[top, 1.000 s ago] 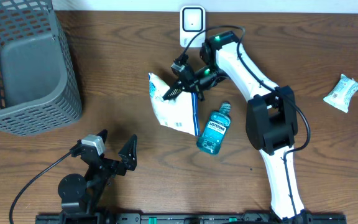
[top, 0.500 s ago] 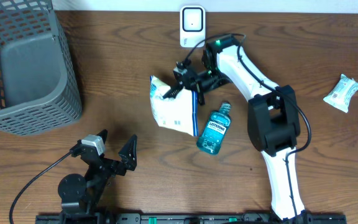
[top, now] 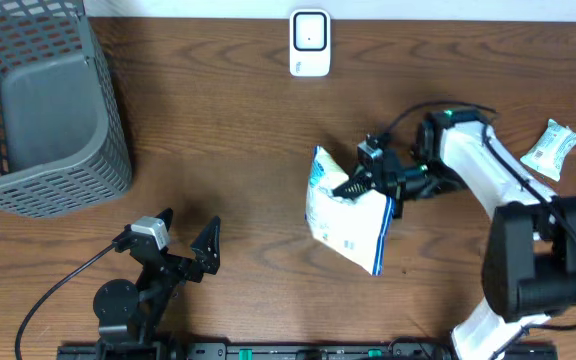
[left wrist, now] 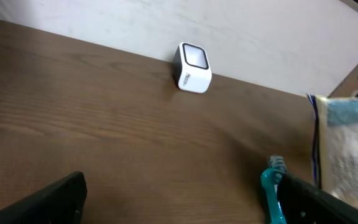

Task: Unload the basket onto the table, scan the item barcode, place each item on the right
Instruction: 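Grasp the snack bag and lift it off the table, then carry the snack bag up to the white scanner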

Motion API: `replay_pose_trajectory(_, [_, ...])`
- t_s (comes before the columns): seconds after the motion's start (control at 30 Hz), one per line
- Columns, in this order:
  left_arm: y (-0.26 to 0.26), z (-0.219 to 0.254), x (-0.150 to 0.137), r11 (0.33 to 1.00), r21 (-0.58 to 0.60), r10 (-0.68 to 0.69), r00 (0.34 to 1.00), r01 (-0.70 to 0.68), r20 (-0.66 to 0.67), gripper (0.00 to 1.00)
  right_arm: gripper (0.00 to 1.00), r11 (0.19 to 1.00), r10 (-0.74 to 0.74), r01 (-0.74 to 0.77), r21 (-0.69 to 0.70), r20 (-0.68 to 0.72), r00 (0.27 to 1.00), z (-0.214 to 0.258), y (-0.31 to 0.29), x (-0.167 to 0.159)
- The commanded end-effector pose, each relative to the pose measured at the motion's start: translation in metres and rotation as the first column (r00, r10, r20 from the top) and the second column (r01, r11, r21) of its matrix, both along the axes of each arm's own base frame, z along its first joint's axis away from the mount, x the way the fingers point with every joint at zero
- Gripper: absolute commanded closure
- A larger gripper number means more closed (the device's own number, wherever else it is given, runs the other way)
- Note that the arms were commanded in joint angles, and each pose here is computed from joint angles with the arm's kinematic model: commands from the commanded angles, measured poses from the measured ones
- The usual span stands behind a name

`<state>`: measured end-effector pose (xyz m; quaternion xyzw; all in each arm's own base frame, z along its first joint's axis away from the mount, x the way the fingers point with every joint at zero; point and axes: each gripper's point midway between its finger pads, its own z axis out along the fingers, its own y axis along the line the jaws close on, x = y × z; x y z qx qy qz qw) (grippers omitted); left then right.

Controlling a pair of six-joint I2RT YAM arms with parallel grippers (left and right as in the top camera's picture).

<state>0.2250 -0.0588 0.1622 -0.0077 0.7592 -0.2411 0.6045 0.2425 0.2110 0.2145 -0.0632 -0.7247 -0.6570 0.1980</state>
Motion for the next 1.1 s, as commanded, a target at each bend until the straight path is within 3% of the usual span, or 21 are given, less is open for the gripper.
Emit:
replay_pose_trajectory(0.0, [0.0,0.006,-0.001,1.0,0.013,0.0,1.0,0.0,0.021,0.02,0.99,0.999,-0.028,0.028,0.033,0.016,0.999,0.005,-0.002,-0.007])
replay_pose_trajectory(0.23, [0.0,0.006,-0.001,1.0,0.013,0.0,1.0,0.0,0.021,0.02,0.99,0.999,-0.029,0.026,0.047,0.063,0.998,0.003,-0.001,-0.009])
replay_pose_trajectory(0.37, [0.0,0.006,-0.001,1.0,0.013,-0.001,1.0,0.0,0.021,0.02,0.99,0.997,-0.054,0.053,0.057,0.019,0.998,0.011,-0.002,-0.001])
replay_pose_trajectory(0.53, [0.0,0.006,-0.001,1.0,0.014,-0.001,1.0,0.0,0.021,0.02,0.99,0.994,-0.083,0.073,0.079,0.134,0.987,0.042,-0.009,0.006])
replay_pose_trajectory(0.63, [0.0,0.006,-0.001,1.0,0.013,-0.001,1.0,0.0,0.021,0.02,0.99,0.991,-0.109,0.082,0.106,0.279,0.954,0.071,-0.015,0.003])
replay_pose_trajectory(0.8, [0.0,0.006,-0.001,1.0,0.013,-0.001,1.0,0.0,0.021,0.02,0.99,0.998,-0.051,0.021,0.054,0.665,0.745,0.1,-0.025,-0.015])
replay_pose_trajectory(0.83, [0.0,0.006,-0.001,1.0,0.013,0.0,1.0,0.0,0.021,0.02,0.99,1.0,-0.013,0.011,0.008,0.751,0.66,0.099,-0.027,-0.016])
replay_pose_trajectory(0.97, [0.0,0.006,-0.001,1.0,0.013,-0.001,1.0,0.0,0.021,0.02,0.99,0.988,0.128,0.03,-0.153,0.905,0.407,0.084,-0.03,0.0])
replay_pose_trajectory(1.07, [0.0,0.006,-0.001,1.0,0.013,-0.001,1.0,0.0,0.021,0.02,0.99,0.96,0.232,0.092,-0.266,0.934,0.272,0.07,-0.031,0.027])
